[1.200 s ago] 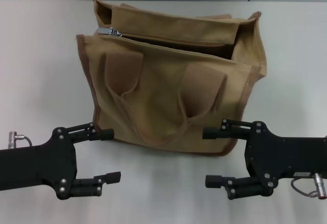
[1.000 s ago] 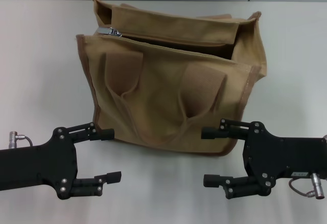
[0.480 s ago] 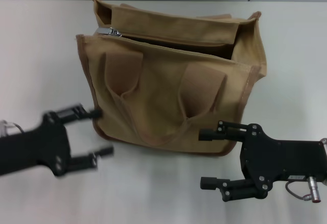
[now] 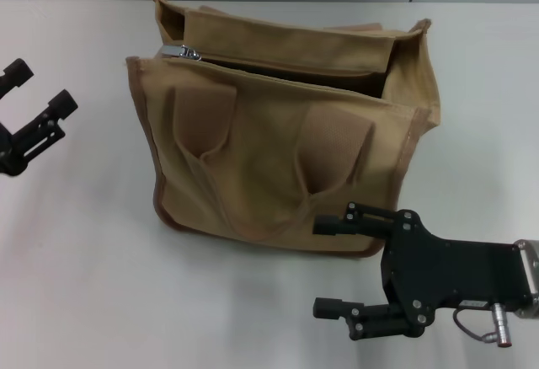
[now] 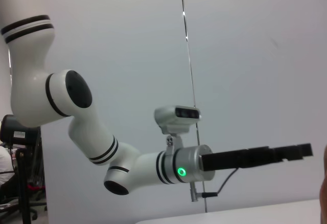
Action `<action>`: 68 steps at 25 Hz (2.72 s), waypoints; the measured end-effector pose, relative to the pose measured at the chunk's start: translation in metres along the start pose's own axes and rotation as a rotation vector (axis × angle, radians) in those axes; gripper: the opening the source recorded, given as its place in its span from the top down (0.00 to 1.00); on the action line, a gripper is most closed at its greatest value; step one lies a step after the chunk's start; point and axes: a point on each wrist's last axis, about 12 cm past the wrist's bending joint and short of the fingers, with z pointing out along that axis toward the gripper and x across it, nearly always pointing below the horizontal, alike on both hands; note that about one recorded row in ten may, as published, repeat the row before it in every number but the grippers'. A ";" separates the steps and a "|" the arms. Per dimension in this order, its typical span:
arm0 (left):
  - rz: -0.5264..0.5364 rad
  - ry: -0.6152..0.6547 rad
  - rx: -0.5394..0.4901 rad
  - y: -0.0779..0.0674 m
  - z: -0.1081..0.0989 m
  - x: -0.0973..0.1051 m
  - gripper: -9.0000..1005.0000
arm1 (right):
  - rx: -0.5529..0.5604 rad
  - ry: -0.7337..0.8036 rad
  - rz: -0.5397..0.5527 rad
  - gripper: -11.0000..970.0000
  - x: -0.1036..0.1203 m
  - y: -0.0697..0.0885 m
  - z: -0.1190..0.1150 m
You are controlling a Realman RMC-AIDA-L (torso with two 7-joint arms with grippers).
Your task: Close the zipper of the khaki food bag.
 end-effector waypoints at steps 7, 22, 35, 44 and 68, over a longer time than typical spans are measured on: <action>0.039 0.147 0.101 0.004 0.038 0.009 0.22 | 0.013 0.002 -0.007 0.15 0.004 0.002 0.004; -0.041 0.040 0.073 -0.001 0.079 0.009 0.22 | 0.043 0.012 0.009 0.15 0.011 0.002 0.009; -0.015 0.028 0.022 -0.009 0.071 0.022 0.22 | 0.061 0.015 0.006 0.15 0.011 0.000 0.009; -0.019 0.022 0.028 -0.012 0.070 0.023 0.61 | 0.073 0.004 -0.001 0.15 0.012 0.002 0.009; -0.058 -0.113 0.085 -0.023 0.065 0.012 0.96 | 0.145 -0.296 0.165 0.15 -0.027 -0.013 -0.009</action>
